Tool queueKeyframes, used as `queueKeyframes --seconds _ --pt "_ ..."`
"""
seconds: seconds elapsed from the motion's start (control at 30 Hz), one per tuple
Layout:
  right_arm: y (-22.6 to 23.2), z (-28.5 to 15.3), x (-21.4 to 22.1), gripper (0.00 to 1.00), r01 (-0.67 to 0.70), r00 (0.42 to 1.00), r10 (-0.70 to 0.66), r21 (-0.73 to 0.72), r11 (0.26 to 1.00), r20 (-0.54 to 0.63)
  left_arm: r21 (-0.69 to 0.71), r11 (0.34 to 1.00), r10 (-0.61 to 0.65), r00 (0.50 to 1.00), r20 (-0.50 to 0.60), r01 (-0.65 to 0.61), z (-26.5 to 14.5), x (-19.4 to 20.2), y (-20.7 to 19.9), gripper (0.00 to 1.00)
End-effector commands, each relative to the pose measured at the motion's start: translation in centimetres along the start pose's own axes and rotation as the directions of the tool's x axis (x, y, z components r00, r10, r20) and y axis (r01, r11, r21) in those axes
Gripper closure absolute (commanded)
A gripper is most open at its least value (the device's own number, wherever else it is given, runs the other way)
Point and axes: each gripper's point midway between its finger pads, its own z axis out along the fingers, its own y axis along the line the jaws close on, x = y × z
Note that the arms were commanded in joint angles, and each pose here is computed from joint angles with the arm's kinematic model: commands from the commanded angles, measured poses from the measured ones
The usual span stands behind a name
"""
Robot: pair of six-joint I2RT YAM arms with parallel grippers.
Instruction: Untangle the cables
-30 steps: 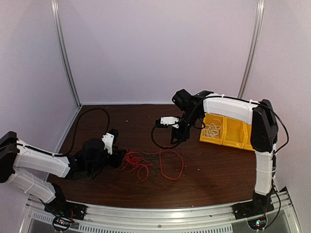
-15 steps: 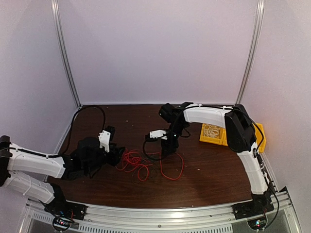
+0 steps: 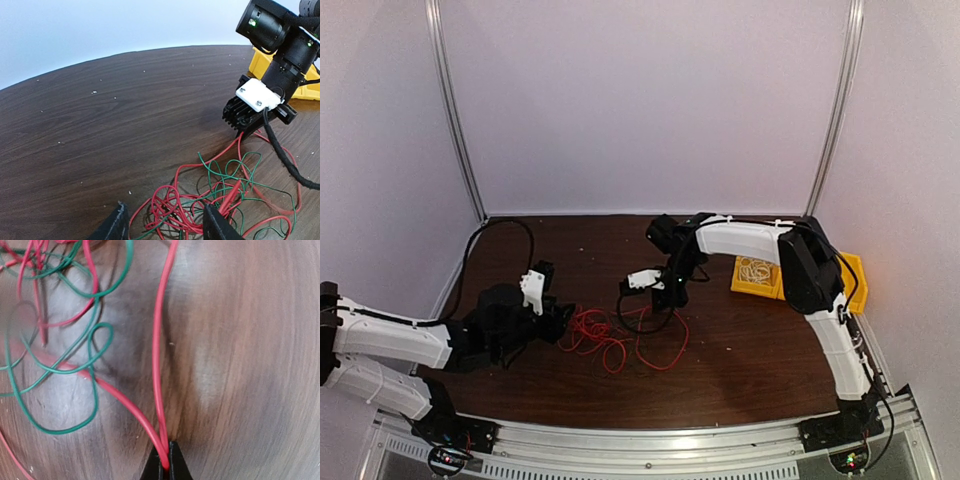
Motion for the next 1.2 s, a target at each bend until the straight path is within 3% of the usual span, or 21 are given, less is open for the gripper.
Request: queueKeyframes --seconds 0.0,0.13,0.33,0.47,0.57,0.7,0.9,1.17 --pt "-0.8 -2.4 -0.9 1.00 -0.036 0.999 0.034 0.093 0.995 0.019 0.047 0.998 0.037 0.999 0.009 -0.038 1.4 -1.9 -1.7 0.49" --pt "-0.3 -8.7 -3.9 1.00 -0.052 0.989 0.028 0.166 0.985 0.145 0.130 0.988 0.077 0.997 0.020 -0.079 2.7 -2.8 -3.9 0.44" --pt "2.4 -17.4 -8.0 1.00 -0.024 0.955 -0.051 0.252 0.968 0.291 0.346 0.926 0.106 0.984 0.144 -0.151 3.6 -5.2 -8.9 0.37" --pt "4.5 -20.4 -9.6 1.00 0.006 0.938 -0.093 0.251 0.968 0.333 0.322 0.928 0.116 0.966 0.229 -0.188 4.9 -6.8 -9.5 0.37" --pt "5.9 -22.3 -10.7 1.00 0.029 0.922 -0.125 0.257 0.966 0.366 0.280 0.929 0.181 0.958 0.224 -0.241 7.7 -6.0 -9.8 0.37" --pt "7.4 -25.6 -12.2 1.00 0.057 0.887 -0.170 0.264 0.963 0.429 0.240 0.938 0.208 0.960 0.185 -0.249 11.4 -4.4 -10.0 0.44" --pt "9.6 -31.5 -14.5 1.00 0.077 0.811 -0.225 0.283 0.956 0.540 0.402 0.888 0.129 0.959 0.251 -0.225 12.3 -2.5 -12.9 0.63" --pt "12.4 -43.2 -17.1 1.00 0.075 0.647 -0.339 0.386 0.920 0.683 0.390 0.904 0.119 0.980 0.159 -0.173 13.7 1.1 -12.1 0.62"
